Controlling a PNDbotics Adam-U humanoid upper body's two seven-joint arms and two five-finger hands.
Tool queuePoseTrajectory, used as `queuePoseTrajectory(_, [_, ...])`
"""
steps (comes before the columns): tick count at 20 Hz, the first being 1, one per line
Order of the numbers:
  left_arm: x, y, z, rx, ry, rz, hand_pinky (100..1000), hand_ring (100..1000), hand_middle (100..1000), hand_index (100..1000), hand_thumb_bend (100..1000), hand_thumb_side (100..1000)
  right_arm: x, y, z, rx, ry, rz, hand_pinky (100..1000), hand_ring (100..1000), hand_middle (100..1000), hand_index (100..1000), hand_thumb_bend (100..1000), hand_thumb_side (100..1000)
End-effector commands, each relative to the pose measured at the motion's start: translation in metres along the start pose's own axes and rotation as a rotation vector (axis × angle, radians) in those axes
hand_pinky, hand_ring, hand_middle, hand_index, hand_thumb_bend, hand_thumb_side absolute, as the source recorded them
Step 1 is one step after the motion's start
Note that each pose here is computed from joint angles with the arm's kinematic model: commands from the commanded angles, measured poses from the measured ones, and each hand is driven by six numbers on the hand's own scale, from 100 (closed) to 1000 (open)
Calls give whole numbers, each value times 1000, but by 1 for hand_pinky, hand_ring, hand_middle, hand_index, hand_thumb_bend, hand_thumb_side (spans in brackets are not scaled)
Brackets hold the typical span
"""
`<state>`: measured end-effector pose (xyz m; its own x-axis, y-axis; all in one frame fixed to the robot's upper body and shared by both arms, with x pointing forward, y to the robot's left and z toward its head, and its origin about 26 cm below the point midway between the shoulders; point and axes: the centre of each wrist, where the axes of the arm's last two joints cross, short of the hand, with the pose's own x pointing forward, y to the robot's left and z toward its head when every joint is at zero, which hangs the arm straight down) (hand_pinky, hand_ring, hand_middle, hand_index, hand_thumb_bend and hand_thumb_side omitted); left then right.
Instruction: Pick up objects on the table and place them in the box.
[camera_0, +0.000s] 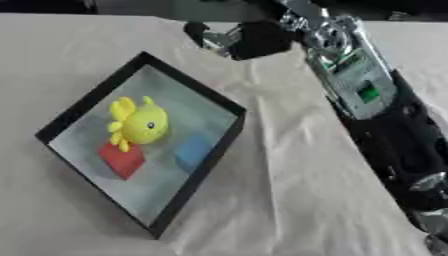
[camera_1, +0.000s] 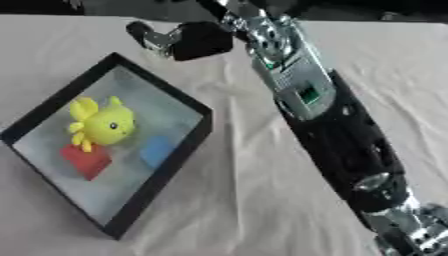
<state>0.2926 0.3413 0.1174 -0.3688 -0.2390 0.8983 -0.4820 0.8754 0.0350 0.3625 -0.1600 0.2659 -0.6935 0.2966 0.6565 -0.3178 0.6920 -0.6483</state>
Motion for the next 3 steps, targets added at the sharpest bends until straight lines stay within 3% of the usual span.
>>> queuePoseTrajectory(1, [10,6,-5,1,-44,-20,827,587,792,776,425,661,8,-30,17,-158,-2,-7,876,764,707,883,367,277])
queuePoseTrajectory(3, [11,5,-5,-2,-48,-20,827,586,789,775,425,658,5,-38,29,-235,26,-5,878,776,721,883,359,276])
